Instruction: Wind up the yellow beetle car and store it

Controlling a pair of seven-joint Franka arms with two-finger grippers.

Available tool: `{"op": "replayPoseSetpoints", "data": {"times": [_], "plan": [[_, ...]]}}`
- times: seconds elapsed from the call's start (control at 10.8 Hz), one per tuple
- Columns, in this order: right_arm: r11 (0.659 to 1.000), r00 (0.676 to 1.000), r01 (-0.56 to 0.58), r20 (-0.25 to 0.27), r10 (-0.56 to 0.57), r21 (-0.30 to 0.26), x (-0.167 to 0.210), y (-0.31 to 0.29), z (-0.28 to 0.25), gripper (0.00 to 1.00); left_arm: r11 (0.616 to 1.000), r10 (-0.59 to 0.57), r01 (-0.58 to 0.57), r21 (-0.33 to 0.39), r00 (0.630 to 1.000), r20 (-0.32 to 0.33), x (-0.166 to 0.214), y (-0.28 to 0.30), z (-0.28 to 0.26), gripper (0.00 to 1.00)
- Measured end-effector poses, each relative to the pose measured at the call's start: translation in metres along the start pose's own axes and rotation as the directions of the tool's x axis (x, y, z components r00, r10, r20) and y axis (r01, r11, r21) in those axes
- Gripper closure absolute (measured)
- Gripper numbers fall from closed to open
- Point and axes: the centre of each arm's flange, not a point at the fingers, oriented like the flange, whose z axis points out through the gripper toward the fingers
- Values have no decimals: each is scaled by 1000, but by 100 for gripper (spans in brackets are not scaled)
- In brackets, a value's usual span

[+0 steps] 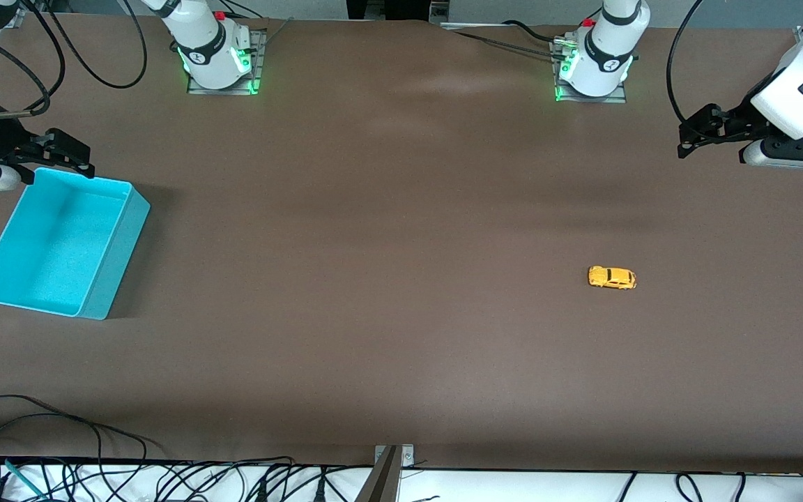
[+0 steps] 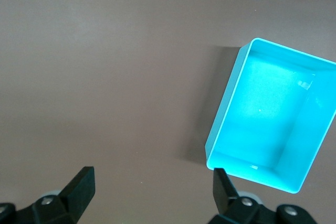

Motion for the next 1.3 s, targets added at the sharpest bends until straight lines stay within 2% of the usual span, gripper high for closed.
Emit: {"op": "replayPoseSetpoints", "data": {"times": [0.84, 1.3], "plan": [[1000, 1000, 3, 0, -3, 0, 0, 2, 0, 0, 1000, 0, 0, 0, 1000, 2, 0, 0, 0, 0], [1000, 1000, 13, 0, -13, 0, 0, 2, 0, 0, 1000, 3, -3, 0, 999, 45, 1, 1, 10, 0]]}}
